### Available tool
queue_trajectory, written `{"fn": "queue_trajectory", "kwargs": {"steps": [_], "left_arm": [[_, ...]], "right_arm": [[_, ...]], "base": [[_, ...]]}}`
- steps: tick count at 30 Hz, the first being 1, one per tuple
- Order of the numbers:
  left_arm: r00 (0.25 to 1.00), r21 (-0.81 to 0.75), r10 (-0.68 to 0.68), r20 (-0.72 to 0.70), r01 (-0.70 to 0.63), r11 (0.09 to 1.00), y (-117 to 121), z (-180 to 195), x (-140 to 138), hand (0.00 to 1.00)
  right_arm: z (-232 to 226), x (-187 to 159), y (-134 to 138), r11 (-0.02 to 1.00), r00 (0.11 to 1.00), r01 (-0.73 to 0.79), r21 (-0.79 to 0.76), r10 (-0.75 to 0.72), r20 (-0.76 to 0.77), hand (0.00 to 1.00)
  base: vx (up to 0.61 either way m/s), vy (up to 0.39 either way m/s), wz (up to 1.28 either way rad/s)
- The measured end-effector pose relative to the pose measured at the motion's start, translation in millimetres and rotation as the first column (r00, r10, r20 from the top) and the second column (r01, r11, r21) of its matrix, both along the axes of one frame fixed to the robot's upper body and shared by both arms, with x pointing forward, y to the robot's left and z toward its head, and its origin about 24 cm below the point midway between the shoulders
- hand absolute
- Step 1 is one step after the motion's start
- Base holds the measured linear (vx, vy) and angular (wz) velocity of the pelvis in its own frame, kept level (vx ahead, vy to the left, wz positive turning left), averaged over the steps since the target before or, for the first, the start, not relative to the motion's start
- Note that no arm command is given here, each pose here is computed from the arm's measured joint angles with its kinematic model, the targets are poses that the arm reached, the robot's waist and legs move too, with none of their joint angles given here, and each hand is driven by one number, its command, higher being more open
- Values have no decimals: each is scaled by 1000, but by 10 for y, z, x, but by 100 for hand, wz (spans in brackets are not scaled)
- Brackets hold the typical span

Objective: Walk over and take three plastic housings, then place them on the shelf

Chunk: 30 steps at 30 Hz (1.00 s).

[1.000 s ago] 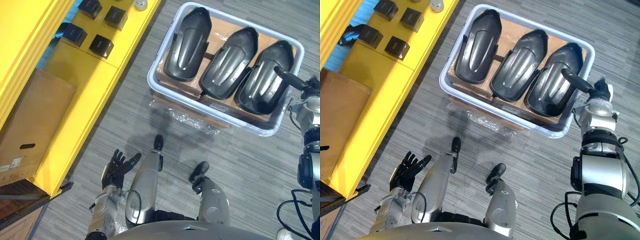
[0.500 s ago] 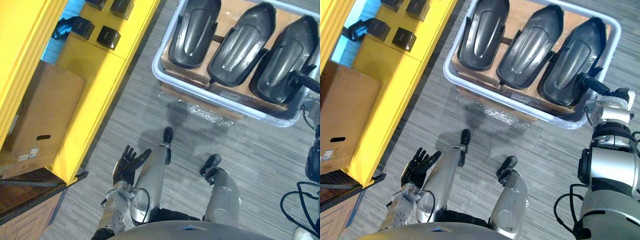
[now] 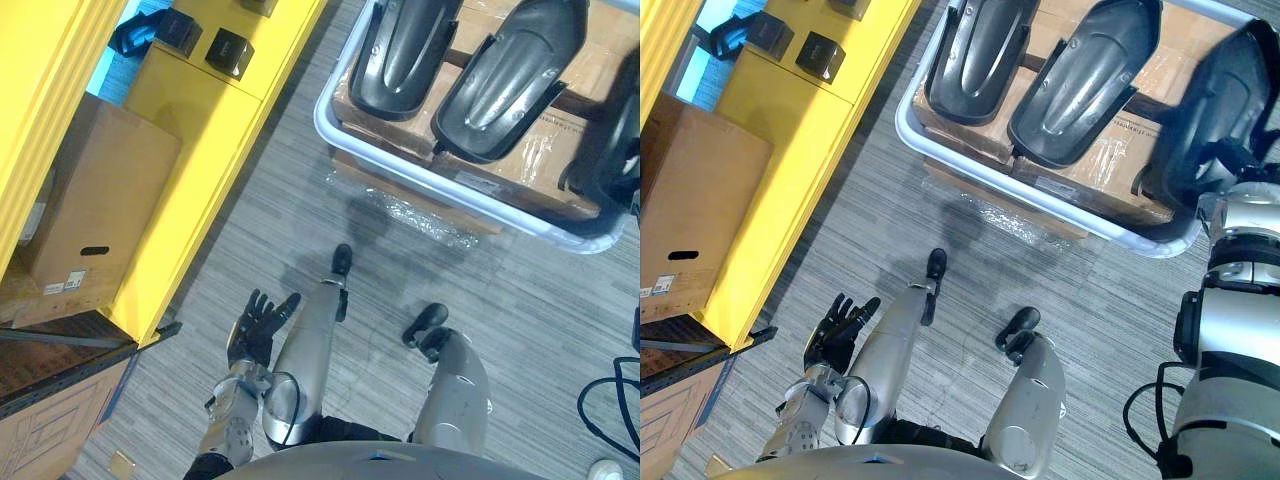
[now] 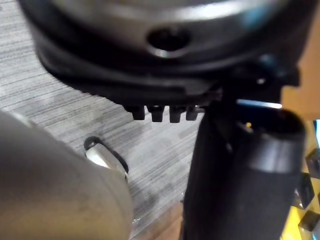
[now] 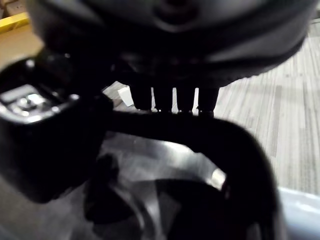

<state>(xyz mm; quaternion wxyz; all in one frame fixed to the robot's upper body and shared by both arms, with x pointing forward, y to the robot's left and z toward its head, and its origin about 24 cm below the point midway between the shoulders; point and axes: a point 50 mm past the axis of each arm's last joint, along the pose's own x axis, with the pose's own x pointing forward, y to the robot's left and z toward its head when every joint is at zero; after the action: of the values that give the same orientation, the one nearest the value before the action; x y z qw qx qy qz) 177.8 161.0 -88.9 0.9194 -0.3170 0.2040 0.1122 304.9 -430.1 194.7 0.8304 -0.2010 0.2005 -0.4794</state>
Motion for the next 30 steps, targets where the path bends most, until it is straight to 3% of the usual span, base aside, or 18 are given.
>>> {"fn": "queue_trajectory", "kwargs": {"steps": [7,16,20,30], "left_arm": [[994,-36,-13,105,17,999,-16,146,105,100],[994,-28,31,103,-29,999,92,146,91,100],[997,-6,29,76,-29,1000,154,98,-24,100],[979,12,54,194,-58,998,322,383,-130,100]], "right_arm": [[6,31,14,997,998,-64,-32,64,-9,0],[-176,-14,-2,992,991,-97,-77,89,-98,0],[-290,100,148,988,989,-130,-85,123,-85,0],[-78,67,402,870,978,-132,-475,193,82,0]], "base": [[-2,-14,3],[1,-6,-1],[12,-6,-6],[82,-22,-4]]}}
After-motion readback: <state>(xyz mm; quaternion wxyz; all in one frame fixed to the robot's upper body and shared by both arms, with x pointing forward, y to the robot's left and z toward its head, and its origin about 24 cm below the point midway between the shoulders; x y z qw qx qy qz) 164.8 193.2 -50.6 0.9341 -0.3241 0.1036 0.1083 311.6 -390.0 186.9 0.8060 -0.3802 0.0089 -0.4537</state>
